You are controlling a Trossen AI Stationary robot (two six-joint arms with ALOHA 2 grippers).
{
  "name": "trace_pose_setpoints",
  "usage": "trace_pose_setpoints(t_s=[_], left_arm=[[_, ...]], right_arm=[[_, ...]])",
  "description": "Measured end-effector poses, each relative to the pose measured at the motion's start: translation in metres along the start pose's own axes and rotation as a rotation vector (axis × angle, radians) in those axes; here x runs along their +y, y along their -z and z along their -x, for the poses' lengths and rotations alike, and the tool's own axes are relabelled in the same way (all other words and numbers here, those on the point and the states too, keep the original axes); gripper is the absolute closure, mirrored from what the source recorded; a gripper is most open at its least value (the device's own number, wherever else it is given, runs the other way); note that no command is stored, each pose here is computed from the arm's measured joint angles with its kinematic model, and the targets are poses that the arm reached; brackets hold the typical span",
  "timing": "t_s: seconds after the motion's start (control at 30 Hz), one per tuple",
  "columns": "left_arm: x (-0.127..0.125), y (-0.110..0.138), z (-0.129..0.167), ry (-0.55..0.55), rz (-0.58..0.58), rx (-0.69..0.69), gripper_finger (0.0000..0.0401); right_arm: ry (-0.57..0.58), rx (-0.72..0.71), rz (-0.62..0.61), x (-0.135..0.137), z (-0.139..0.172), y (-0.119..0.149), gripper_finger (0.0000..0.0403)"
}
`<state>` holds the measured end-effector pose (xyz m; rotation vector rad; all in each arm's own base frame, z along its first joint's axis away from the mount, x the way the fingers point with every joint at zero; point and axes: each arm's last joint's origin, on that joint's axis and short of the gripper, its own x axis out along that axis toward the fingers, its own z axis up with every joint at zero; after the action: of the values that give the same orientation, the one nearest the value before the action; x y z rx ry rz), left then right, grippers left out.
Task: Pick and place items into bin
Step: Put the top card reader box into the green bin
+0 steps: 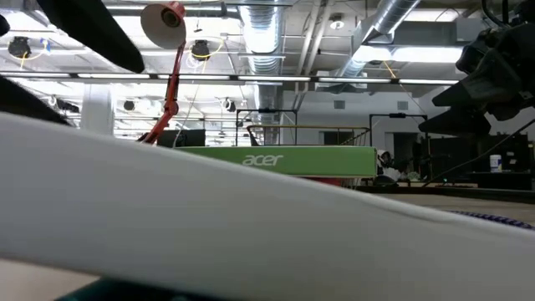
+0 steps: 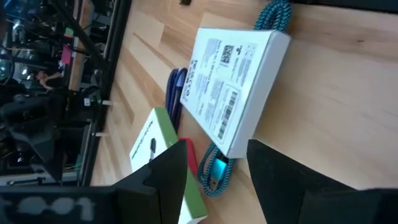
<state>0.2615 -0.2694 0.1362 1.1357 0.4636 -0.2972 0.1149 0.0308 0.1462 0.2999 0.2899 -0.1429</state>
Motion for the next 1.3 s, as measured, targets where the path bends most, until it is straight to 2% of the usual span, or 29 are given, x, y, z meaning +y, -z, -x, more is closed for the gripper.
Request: trace_pose_setpoints(t_s=[0.4,0.57,0.73,0.97,1.3], left_arm=[[-0.009,-0.007,0.010,0.016,-0.102,-0.033,0.0241],[-0.014,-0.005,0.011,0.060,-0.145,-0.028,0.0241],[-0.025,-0.004,0.002,0.098,-0.210,-0.035,0.0241],[-0.032,-0.012,-0.009,0.076,-0.273,-0.035,0.0241],[-0.031,-0.014,-0.017,0.072,-0.291,-0.025,0.0241]], right_arm=[[0.000,0.000,0.000,0.000,0.000,0.000,0.0076],[0.000,0.000,0.000,0.000,0.000,0.000,0.0076],[-0.001,0.001,0.000,0.000,0.000,0.000,0.0076],[-0.001,0.001,-0.041,0.000,0.000,0.000,0.0076],[-0.001,0.001,-0.043,0.000,0.000,0.000,0.0076]])
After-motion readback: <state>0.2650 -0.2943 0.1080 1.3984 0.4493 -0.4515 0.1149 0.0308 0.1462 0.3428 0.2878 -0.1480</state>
